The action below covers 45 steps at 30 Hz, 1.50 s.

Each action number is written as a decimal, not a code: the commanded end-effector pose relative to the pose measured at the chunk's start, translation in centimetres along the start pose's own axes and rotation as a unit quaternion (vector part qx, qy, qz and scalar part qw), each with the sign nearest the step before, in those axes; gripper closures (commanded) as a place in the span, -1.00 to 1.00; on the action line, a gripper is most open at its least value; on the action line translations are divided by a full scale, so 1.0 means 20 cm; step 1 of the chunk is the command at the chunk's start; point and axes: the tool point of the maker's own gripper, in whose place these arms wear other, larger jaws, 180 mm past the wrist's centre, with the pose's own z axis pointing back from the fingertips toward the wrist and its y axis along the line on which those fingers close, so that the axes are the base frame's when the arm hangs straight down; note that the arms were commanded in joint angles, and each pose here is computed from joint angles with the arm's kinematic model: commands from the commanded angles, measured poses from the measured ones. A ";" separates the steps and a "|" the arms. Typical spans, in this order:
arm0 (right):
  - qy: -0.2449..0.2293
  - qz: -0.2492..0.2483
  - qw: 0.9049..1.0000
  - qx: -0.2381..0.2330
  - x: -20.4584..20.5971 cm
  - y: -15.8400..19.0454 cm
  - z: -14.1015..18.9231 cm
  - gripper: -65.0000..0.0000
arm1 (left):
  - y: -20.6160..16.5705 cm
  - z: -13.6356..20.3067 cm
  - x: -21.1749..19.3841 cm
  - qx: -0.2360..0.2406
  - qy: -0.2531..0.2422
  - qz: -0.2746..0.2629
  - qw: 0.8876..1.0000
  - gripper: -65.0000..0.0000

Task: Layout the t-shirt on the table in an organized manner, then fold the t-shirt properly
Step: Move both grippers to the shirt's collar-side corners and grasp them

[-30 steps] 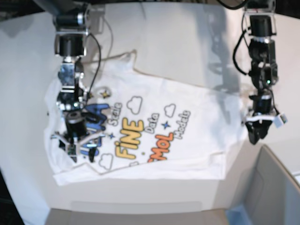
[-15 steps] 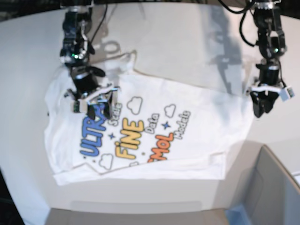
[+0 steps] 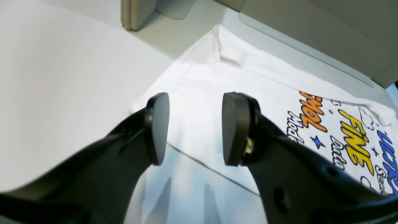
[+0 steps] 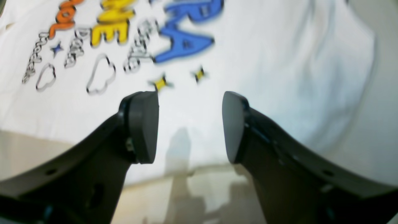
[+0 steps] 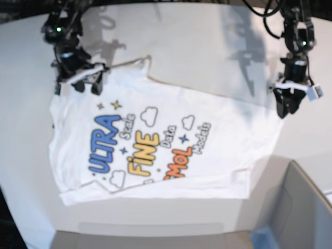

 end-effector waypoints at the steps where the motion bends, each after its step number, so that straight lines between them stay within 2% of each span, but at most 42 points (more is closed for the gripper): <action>1: -0.002 -0.011 1.000 0.008 0.02 -0.01 0.03 -0.01 | -0.02 0.00 0.08 -0.009 -0.024 -0.008 1.000 0.18; 4: 0.048 -0.060 0.997 0.016 -0.05 -0.07 0.09 -0.01 | -0.02 0.00 0.08 -0.010 -0.025 -0.008 1.000 0.18; 7: 0.069 -0.087 0.994 0.025 -0.08 -0.10 0.13 -0.01 | -0.02 -0.01 0.08 -0.010 -0.025 -0.008 1.000 0.18; 22: 0.103 -0.139 0.984 0.047 -0.16 -0.11 -0.02 -0.01 | -0.02 -0.01 0.09 -0.010 -0.029 -0.007 0.999 0.18; 28: 0.113 -0.147 0.980 0.070 -0.16 -0.05 -0.10 0.01 | -0.04 -0.03 0.13 -0.015 -0.038 -0.007 0.999 0.18; 30: 0.119 -0.140 0.980 0.080 -0.17 -0.01 -0.12 0.10 | -0.05 -0.04 0.13 -0.016 -0.040 -0.007 0.999 0.18; 32: 0.123 -0.134 0.979 0.088 -0.17 0.02 -0.13 0.32 | -0.05 -0.04 0.13 -0.016 -0.040 -0.007 0.999 0.18; 37: 0.143 -0.140 0.976 0.083 -0.23 0.02 -0.10 1.00 | -0.05 -0.04 0.13 -0.016 -0.040 -0.007 0.999 0.18; 41: 0.166 -0.147 0.973 0.060 -0.29 -0.03 -0.03 1.00 | -0.05 -0.04 0.13 -0.016 -0.040 -0.007 0.999 0.18; 45: 0.147 -0.119 0.981 0.050 -0.25 -0.02 0.07 1.00 | -0.04 -0.04 0.13 -0.016 -0.039 -0.007 0.999 0.18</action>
